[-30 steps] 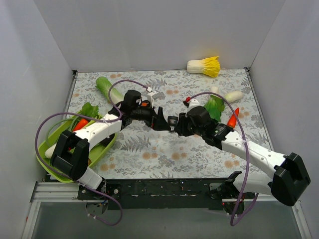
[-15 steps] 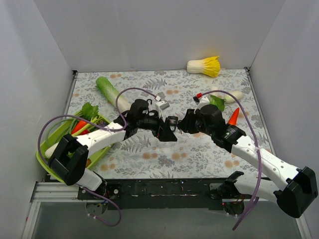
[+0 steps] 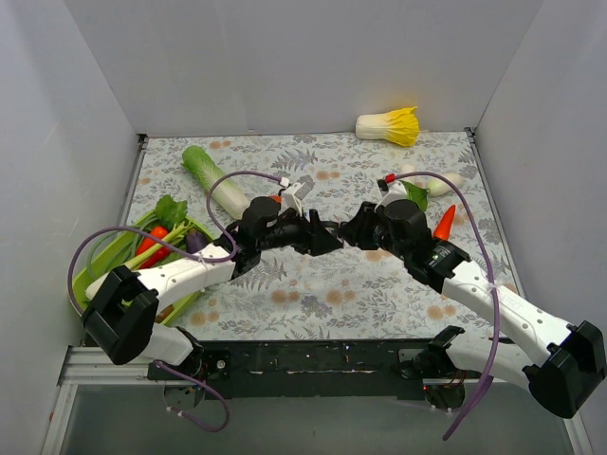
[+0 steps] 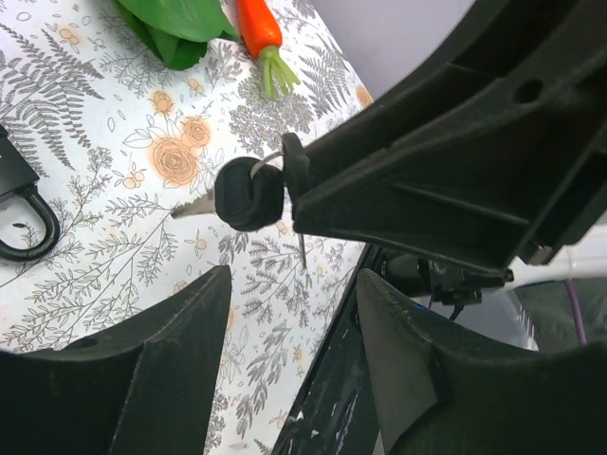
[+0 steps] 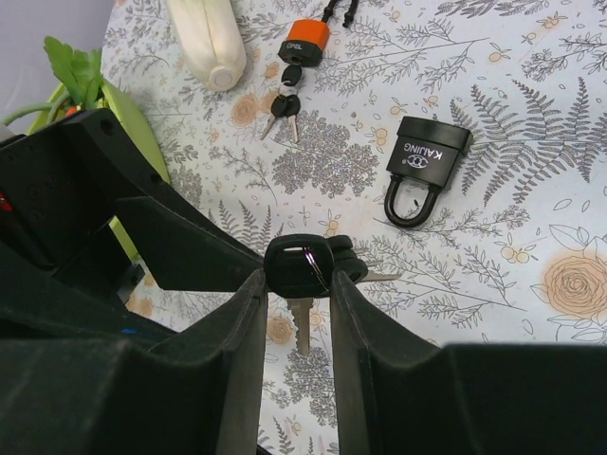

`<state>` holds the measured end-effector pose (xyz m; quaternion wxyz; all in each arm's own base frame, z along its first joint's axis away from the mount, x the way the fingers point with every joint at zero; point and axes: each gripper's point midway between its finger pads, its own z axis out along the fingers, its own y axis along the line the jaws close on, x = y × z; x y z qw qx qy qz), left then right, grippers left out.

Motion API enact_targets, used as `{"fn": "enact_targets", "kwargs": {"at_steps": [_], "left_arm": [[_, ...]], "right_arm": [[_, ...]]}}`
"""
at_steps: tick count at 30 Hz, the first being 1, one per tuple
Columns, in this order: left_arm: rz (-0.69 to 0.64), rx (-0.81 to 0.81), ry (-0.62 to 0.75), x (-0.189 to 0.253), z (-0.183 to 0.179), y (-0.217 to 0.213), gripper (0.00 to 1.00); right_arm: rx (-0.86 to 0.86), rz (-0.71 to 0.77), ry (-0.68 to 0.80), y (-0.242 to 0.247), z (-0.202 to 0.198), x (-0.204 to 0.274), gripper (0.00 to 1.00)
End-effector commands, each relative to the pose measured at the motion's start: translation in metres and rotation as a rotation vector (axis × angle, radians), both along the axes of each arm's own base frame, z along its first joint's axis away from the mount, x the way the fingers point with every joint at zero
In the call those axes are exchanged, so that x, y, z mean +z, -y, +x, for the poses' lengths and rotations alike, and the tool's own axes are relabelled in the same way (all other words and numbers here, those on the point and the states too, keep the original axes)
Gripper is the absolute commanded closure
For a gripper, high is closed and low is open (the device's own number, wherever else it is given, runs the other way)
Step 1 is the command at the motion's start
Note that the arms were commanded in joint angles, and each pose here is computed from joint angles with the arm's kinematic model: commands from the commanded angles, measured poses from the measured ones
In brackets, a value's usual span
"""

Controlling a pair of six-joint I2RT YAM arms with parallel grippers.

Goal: Unlock with the key

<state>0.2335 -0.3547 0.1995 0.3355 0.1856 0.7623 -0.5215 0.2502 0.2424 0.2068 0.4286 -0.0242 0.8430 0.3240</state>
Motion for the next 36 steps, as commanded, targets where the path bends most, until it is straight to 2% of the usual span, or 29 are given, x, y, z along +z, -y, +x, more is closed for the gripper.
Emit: {"fn": "enact_targets", "kwargs": {"at_steps": [1,9,12,16,21,29,35,36], "left_arm": [[-0.036,0.085,-0.052,0.002,0.011,0.004,0.47],[-0.069,0.1,-0.076,0.001,0.007,0.019,0.5],[-0.08,0.097,-0.084,0.001,0.007,0.022,0.57],[-0.077,0.099,-0.092,0.0,0.008,0.026,0.58],[-0.084,0.125,-0.094,0.001,0.012,0.027,0.68],[-0.086,0.108,-0.129,-0.008,0.008,0.036,0.7],[-0.088,0.126,-0.119,-0.005,0.013,0.037,0.81],[-0.09,0.129,-0.118,-0.005,0.013,0.037,0.85]], "right_arm": [[-0.041,0.077,0.041,-0.003,0.009,0.016,0.99],[-0.05,0.084,0.034,-0.003,0.01,0.013,0.99],[-0.056,0.084,0.036,-0.002,0.01,0.013,0.99],[-0.066,0.087,0.038,0.001,0.01,0.012,0.99],[-0.071,0.084,0.037,0.002,0.009,0.01,0.99],[-0.081,0.093,0.039,0.003,0.009,0.01,0.99],[-0.09,0.093,0.037,0.005,0.009,0.008,0.99],[-0.091,0.092,0.037,0.006,0.009,0.007,0.99]]}}
